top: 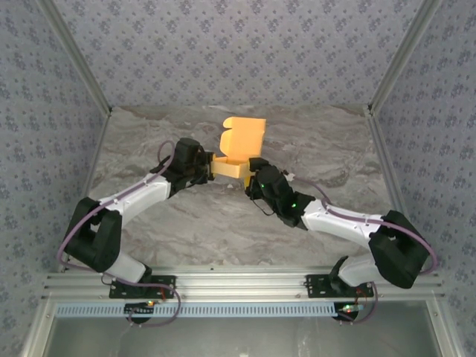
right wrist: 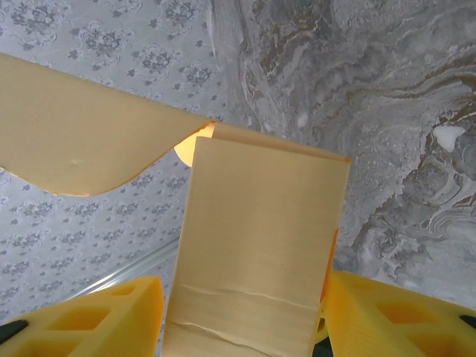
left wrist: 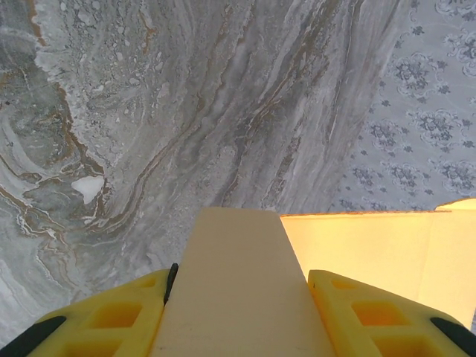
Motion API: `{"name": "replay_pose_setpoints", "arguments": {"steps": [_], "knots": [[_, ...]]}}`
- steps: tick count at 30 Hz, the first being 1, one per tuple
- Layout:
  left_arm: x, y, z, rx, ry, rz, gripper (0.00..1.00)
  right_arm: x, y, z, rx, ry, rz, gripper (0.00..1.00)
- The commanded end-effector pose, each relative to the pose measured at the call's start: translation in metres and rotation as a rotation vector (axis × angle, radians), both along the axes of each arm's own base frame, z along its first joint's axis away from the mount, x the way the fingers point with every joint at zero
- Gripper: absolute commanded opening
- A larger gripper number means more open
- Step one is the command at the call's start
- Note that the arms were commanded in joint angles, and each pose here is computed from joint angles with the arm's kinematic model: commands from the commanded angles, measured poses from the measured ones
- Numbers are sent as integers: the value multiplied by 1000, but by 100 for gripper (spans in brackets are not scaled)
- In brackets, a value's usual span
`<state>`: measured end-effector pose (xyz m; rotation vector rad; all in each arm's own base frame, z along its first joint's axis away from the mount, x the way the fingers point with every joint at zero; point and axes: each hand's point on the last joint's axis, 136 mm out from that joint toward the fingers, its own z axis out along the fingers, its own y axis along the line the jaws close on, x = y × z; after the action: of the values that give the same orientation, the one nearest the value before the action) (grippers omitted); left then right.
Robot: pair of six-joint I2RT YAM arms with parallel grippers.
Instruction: Fold the paper box
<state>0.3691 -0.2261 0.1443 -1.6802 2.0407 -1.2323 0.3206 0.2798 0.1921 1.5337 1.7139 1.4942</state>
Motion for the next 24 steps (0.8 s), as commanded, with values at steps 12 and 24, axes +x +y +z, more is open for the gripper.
{"name": "replay_pose_setpoints", "arguments": {"steps": [12, 24], "knots": [[-1, -1, 13, -6, -53, 9, 22, -3, 13, 8, 11, 51, 46, 59], [3, -4, 19, 2, -83, -8, 22, -7, 7, -11, -97, 86, 79, 35]]}}
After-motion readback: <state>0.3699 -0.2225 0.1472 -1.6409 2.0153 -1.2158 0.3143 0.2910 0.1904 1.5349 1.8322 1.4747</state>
